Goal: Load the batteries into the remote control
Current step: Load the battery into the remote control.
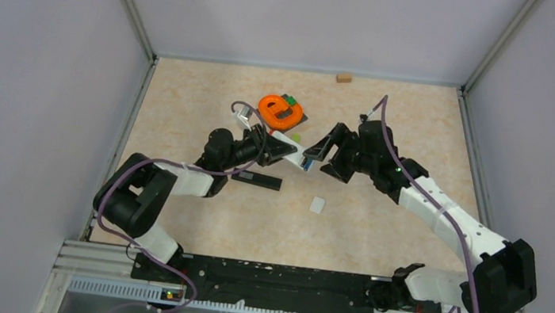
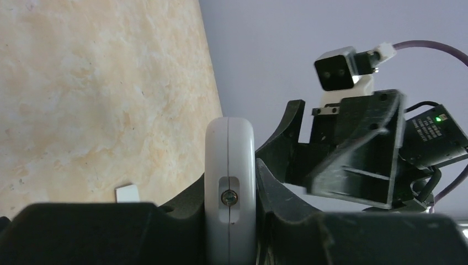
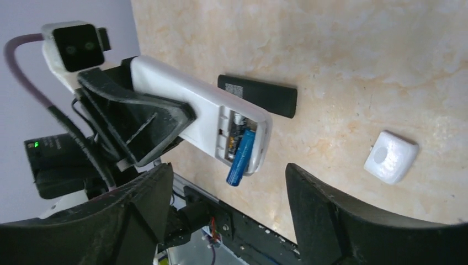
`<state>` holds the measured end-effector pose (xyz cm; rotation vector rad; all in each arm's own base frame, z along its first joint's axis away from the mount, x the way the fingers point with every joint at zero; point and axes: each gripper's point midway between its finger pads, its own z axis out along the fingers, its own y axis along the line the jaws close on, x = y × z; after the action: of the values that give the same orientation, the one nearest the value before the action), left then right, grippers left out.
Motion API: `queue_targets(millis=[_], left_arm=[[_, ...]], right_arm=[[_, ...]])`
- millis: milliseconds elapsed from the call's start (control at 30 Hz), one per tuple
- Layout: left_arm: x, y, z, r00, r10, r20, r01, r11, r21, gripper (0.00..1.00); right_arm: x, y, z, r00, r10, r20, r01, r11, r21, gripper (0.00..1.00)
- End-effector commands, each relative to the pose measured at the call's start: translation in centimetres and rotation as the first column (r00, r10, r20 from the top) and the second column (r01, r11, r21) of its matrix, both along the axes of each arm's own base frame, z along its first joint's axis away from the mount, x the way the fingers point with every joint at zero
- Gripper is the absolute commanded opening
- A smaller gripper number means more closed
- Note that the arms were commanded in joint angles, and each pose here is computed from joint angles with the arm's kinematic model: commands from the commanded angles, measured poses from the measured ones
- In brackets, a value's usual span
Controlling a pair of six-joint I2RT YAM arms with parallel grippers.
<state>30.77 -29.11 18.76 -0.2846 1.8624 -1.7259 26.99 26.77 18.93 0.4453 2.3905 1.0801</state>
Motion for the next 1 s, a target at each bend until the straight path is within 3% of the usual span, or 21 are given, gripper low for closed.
queue_targets(millis=[0,33,67,300,400,567,833,967], left_arm=[[-0.9,-0.7,3.6,0.995,-0.077,0.061,0.078,0.997,-0.015,0.00],[-1.1,-0.9,3.5,0.994,-0.098,0.045,0.098,0.995,-0.005,0.00],[-1.4,-1.0,3.5,0.992,-0.122,0.027,0.122,0.993,0.005,0.00],[-4.1,-1.5,4.9,0.957,-0.288,-0.012,0.288,0.954,0.076,0.00],[-5.0,-1.4,6.1,0.935,-0.355,0.000,0.354,0.930,0.096,0.00],[-5.6,-1.5,7.3,0.900,-0.433,0.040,0.423,0.893,0.151,0.00],[-5.4,-1.6,7.7,0.883,-0.467,0.050,0.453,0.874,0.175,0.00],[-5.4,-1.6,7.8,0.879,-0.474,0.051,0.459,0.871,0.173,0.00]], right_arm=[[0.5,-0.7,6.6,0.967,0.049,0.251,-0.048,0.999,-0.009,0.85],[0.5,-1.0,6.8,0.957,0.068,0.280,-0.059,0.997,-0.041,0.92],[0.5,-1.3,6.9,0.948,0.089,0.306,-0.070,0.995,-0.073,0.94],[-0.1,-1.9,6.5,0.872,0.301,0.387,-0.208,0.942,-0.263,0.92],[-1.6,-0.9,6.4,0.801,0.432,0.413,-0.341,0.898,-0.278,0.98],[-5.4,1.8,5.6,0.657,0.627,0.419,-0.611,0.768,-0.192,0.99],[-6.8,2.8,4.6,0.624,0.652,0.432,-0.686,0.721,-0.098,0.99],[-7.3,2.7,4.1,0.609,0.673,0.419,-0.704,0.702,-0.104,0.89]])
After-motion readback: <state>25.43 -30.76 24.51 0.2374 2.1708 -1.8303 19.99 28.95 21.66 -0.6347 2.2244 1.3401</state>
